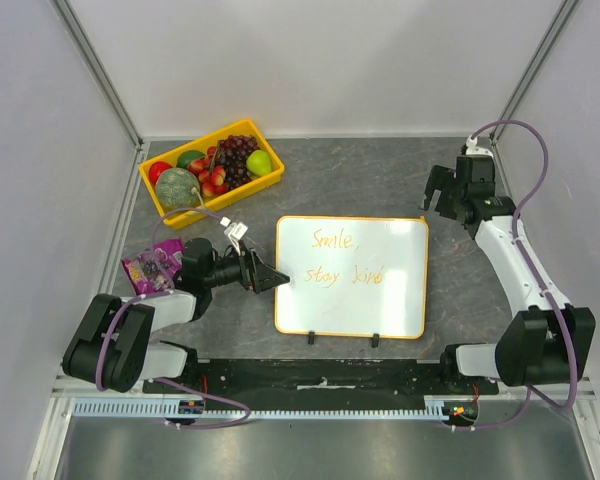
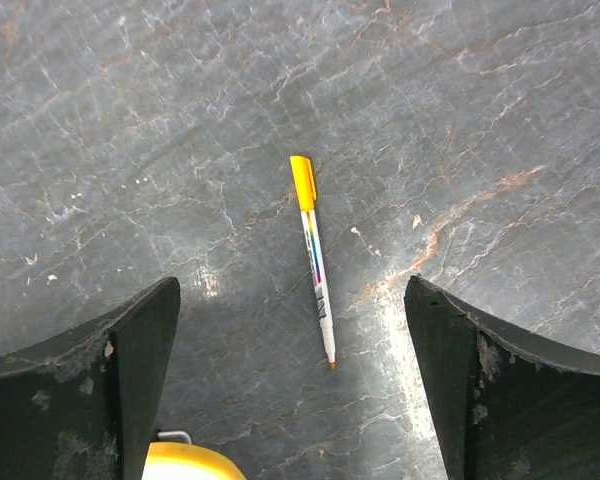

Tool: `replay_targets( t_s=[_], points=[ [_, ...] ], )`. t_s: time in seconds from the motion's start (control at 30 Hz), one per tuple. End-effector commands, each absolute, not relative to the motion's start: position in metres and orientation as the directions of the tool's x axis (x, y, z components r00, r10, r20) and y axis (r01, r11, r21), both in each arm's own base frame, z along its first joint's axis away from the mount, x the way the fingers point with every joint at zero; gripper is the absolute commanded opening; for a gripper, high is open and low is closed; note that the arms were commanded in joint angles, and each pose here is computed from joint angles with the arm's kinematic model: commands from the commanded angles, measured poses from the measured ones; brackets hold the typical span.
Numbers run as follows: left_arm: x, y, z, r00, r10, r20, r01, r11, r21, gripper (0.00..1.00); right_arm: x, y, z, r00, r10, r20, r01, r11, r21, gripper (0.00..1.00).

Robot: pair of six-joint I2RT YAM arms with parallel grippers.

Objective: Write a sentence on the whiteboard
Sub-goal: Place the whiteboard marker at the center of the board, then reset both arms

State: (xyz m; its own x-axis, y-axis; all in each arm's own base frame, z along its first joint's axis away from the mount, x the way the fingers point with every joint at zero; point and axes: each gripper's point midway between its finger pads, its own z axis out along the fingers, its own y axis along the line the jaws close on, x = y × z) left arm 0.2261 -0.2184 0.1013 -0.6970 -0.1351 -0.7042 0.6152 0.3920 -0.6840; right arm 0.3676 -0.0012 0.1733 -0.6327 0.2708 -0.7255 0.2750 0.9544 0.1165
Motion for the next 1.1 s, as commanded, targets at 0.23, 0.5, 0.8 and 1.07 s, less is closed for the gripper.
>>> replay_targets(
  t_s=[0.23, 0.5, 0.8, 1.07],
  points=[
    [0.228, -0.218, 0.108, -0.639, -0.131, -0.758, 0.668, 0.394, -0.631, 0.94, 0.368, -0.01, 0.21, -0.526, 0.285, -0.801, 0.303, 0.943, 0.136, 0.98],
    [0.229, -0.214, 0.109, -0.62, -0.14, -0.772, 0.668, 0.423, -0.613, 0.95, 0.357, -0.009, 0.25, -0.426, 0.288, -0.858, 0.28, 0.943, 0.178, 0.98],
    [0.232, -0.211, 0.111, -0.601, -0.153, -0.784, 0.662, 0.454, -0.596, 0.95, 0.342, 0.016, 0.28, -0.347, 0.299, -0.889, 0.128, 0.954, 0.271, 0.98],
    [0.235, -0.203, 0.116, -0.556, -0.175, -0.813, 0.656, 0.509, -0.558, 0.96, 0.331, 0.035, 0.278, -0.354, 0.317, -0.88, 0.03, 0.944, 0.328, 0.98]
  ],
)
